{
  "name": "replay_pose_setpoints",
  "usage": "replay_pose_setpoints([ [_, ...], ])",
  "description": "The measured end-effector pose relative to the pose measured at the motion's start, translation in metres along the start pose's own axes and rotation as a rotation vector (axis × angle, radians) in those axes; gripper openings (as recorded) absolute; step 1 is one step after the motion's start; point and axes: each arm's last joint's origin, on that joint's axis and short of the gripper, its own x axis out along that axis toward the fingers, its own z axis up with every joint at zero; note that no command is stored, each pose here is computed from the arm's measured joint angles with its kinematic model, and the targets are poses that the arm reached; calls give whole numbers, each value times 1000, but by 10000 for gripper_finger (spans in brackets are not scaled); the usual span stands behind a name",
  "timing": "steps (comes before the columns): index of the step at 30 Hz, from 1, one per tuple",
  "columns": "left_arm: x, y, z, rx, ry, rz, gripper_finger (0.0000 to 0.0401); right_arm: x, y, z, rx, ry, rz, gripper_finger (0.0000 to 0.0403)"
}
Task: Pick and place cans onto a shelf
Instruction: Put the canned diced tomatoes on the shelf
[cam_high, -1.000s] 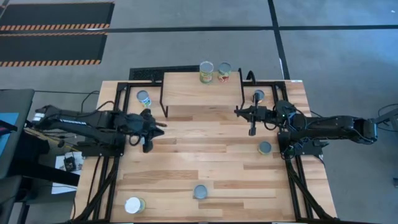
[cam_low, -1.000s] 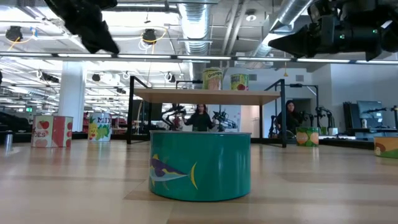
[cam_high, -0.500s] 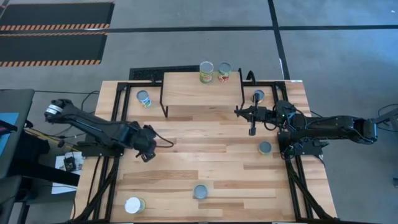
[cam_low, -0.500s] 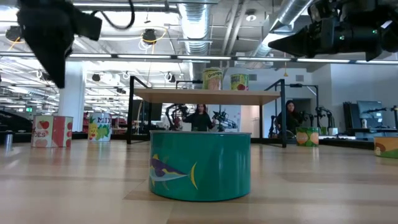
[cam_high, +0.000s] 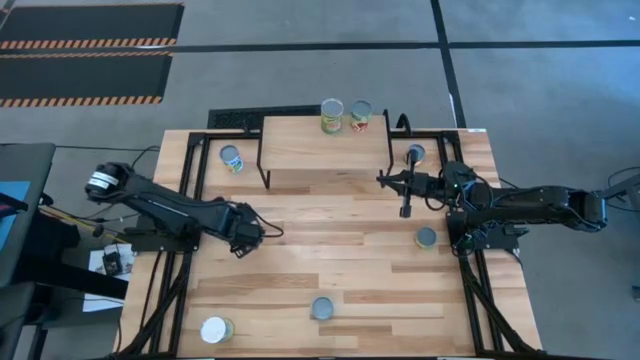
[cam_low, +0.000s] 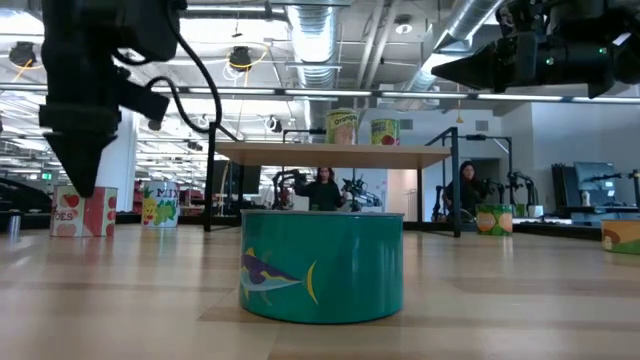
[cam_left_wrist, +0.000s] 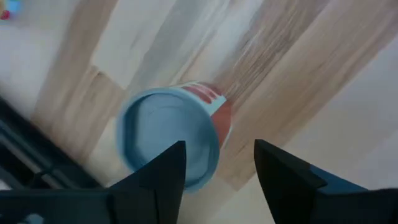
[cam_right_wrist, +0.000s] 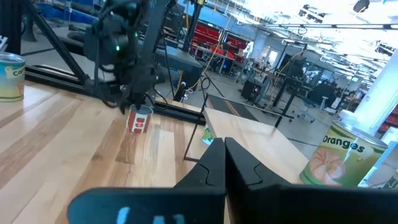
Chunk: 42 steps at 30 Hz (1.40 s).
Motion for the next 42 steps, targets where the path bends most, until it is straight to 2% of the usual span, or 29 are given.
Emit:
replay_pose_setpoints([
  [5,11,-1,-1,15,-7,-14,157,0,-1,3,-27,-30,-11,11],
  [11,8,-3,1,66,-24,-29,63,0,-3,8,-66,-78,-29,9],
  [14,-3,-10,7,111,-42,-96,14,0,-3,8,-77,-77,-32,10],
  [18,-28,-22,24,159,-116,-253,10,0,-4,7,-73,-72,-34,10],
  [21,-55,-29,44,162,-247,-370,5,0,-3,5,-53,-47,-27,9],
  [23,-74,-27,60,146,-340,-410,4,0,-3,3,-43,-35,-22,9],
  [28,-111,-1,102,98,-537,-397,5,0,-3,3,-48,-35,-22,10],
  [32,-132,33,131,68,-651,-357,5,0,-3,4,-57,-39,-24,10],
  [38,-139,90,169,54,-727,-265,6,0,-3,4,-57,-41,-25,9],
  [42,-128,109,203,123,-703,-259,6,0,-3,5,-60,-55,-29,9],
])
